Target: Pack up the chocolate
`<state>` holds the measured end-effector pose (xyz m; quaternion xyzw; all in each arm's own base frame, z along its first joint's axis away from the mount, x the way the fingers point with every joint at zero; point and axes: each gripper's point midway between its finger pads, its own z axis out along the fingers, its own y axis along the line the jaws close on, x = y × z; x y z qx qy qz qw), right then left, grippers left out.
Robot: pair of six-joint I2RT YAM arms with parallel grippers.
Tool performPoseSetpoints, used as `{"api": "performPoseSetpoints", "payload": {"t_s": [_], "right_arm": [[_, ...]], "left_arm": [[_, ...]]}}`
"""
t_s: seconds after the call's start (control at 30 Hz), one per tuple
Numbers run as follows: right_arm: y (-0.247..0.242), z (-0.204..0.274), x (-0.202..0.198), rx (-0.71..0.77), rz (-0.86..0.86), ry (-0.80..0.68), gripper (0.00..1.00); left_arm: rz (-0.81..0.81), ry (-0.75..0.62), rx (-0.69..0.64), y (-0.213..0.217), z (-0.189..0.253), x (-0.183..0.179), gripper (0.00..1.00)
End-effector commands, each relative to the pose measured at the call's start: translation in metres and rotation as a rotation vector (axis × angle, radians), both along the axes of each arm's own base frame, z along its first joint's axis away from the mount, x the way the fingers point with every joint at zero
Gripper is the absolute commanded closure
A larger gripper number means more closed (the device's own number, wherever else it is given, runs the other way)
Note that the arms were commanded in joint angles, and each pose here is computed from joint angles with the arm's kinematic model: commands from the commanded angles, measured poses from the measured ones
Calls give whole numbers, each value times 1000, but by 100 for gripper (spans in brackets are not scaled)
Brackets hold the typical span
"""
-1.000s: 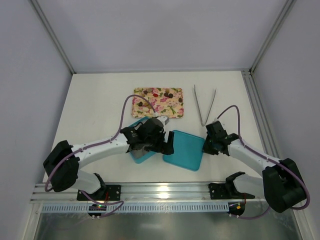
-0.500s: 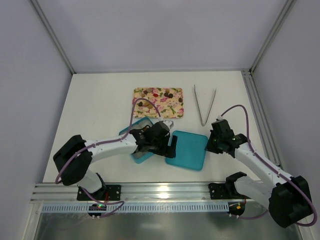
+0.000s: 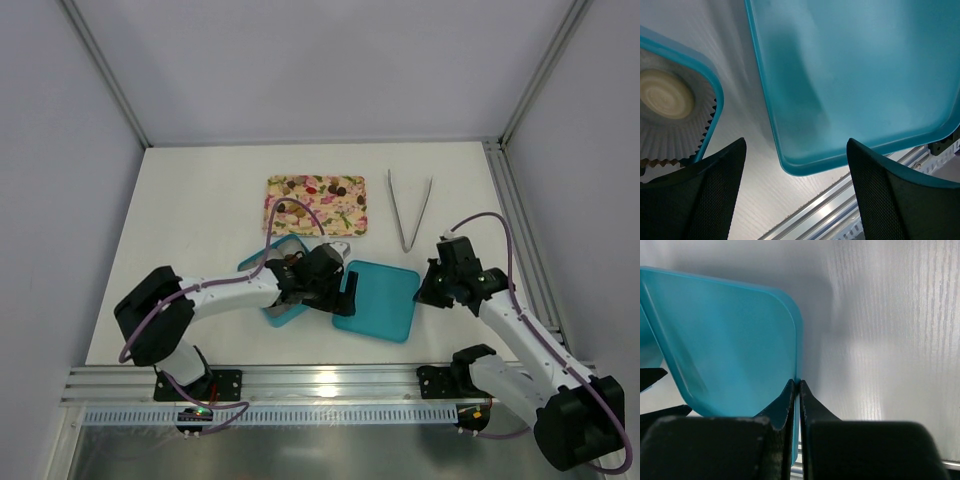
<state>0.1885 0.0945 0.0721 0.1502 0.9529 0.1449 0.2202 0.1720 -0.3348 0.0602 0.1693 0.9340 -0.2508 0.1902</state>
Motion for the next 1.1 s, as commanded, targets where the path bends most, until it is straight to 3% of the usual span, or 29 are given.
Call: {"api": "performPoseSetpoints", "payload": {"t_s": [0.0,0.43,0.73,1.07], "right_arm": [[8,24,5,52,29,-53,96],[12,49,3,120,43,-85,96],[18,66,7,175,51,-135,96],[27,79,13,226,73,-192,96]], "left_arm": [[3,-25,-74,-20,15,8,20],[-7,-16,-167,-33,36,5,26],[-9,-32,-306,-44,83,3,34],[-24,-40,-390,-49,115,-1,56]]}}
